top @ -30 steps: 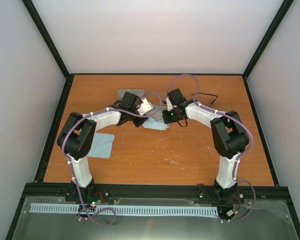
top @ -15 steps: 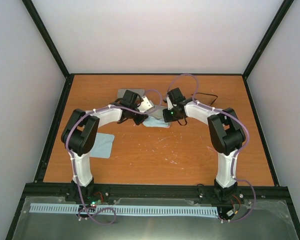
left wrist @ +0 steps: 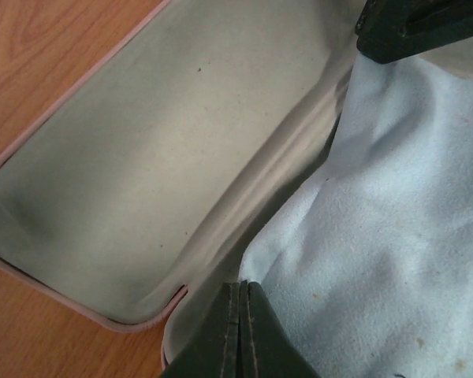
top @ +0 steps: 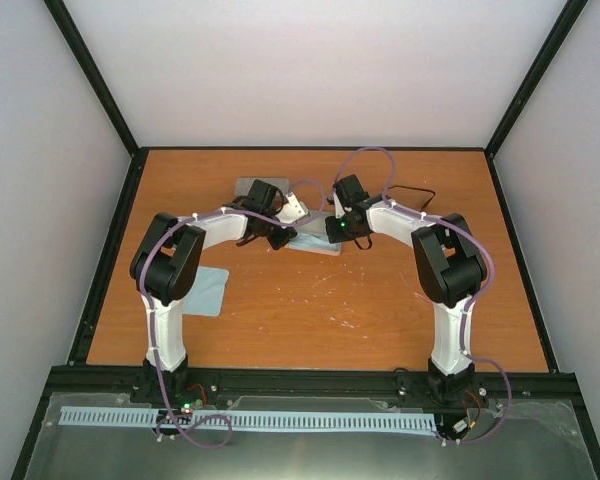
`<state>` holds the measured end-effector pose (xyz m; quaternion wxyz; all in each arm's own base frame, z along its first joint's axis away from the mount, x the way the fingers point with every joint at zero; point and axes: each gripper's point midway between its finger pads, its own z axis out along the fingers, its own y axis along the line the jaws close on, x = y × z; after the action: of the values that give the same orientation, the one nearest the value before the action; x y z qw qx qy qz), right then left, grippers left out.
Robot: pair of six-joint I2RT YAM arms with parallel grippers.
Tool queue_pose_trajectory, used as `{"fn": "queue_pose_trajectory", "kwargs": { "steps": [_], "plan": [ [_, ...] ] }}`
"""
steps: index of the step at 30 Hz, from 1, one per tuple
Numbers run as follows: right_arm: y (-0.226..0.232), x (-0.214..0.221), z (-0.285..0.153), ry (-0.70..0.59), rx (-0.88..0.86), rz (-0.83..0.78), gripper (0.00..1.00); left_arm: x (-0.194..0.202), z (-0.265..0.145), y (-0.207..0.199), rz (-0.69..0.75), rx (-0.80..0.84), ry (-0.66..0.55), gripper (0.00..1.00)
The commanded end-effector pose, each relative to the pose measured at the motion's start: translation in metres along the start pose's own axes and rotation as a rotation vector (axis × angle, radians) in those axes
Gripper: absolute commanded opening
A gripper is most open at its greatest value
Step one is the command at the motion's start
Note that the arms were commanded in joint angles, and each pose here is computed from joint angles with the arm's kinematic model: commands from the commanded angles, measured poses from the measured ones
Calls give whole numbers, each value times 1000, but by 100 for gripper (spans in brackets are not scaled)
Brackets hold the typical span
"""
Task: Organize the sunglasses
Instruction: Place the glasses cleaning cloth in the sunglasses case.
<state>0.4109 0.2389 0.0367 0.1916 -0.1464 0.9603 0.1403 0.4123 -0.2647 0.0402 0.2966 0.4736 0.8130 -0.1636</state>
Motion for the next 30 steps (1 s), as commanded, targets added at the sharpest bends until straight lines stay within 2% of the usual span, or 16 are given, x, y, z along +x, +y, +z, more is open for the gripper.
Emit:
{"fn": "queue_pose_trajectory", "kwargs": {
  "steps": [1, 14, 16, 21, 27, 30],
  "plan": [
    [-7, -8, 1, -21, 34, 13, 3, -11, -2, 13, 34, -29, -32, 0],
    [-4, 12, 6, 20, 41, 6, 3, -6, -2, 18, 47, -71, -30, 1],
    [-3, 15, 7, 30, 41, 6, 3, -2, -1, 17, 44, -71, -19, 4],
    [-1, 19, 10, 47, 45, 11, 4, 9, -2, 13, 37, -72, 5, 22],
    [-1, 16, 5, 32, 57, 13, 22, 8, -8, 13, 35, -98, -12, 44],
    [2, 13, 0, 17, 55, 11, 27, 6, -12, 15, 36, -113, -20, 54]
  ]
}}
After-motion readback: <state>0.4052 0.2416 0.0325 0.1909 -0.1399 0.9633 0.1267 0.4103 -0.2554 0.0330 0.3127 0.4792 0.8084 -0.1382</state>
